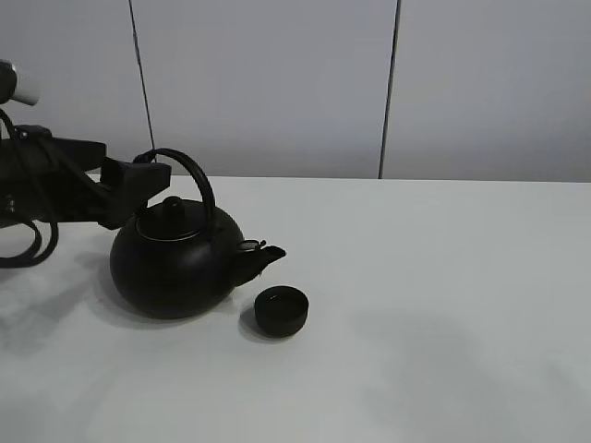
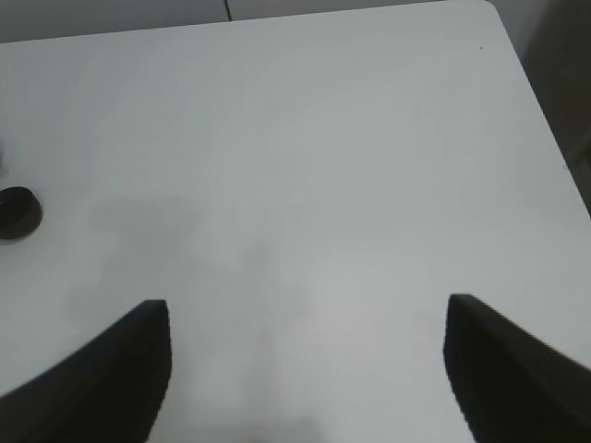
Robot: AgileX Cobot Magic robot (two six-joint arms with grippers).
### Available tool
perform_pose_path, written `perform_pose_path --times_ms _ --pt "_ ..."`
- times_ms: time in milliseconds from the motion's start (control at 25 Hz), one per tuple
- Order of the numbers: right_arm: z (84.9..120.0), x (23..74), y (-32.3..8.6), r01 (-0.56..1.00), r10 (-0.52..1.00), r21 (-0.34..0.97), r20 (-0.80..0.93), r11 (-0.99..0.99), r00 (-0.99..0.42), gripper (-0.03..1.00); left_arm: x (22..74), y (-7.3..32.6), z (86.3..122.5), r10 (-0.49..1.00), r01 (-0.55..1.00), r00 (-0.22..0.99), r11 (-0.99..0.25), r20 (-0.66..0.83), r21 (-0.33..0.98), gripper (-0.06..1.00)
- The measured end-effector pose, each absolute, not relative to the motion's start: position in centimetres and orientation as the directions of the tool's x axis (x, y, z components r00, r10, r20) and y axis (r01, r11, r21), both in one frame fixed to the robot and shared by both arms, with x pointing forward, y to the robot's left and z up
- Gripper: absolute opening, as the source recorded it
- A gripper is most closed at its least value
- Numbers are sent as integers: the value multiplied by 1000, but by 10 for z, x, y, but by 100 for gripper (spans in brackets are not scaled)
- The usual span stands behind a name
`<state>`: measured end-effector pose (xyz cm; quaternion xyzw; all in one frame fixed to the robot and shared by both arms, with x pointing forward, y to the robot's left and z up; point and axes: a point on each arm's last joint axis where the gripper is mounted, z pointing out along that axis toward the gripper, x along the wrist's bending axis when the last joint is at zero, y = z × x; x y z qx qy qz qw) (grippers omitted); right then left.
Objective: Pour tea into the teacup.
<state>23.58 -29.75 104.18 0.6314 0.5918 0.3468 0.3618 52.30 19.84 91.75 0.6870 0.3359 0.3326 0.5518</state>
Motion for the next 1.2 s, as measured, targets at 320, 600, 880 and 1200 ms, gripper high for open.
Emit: perform_pose_path --times_ms 320,600,880,1200 --pt "1042 236 -297 495 998 868 10 -38 59 56 524 210 980 883 265 460 -238 95 934 61" --pt "1042 236 -297 496 998 868 10 -38 59 56 549 253 1057 978 387 197 -145 72 911 61" --pt "1042 236 -297 496 998 868 10 -38 59 56 518 361 1115 973 323 -226 31 45 946 61" --pt "1042 236 -297 496 998 868 10 -38 59 56 441 365 1142 932 261 -358 157 -56 953 61"
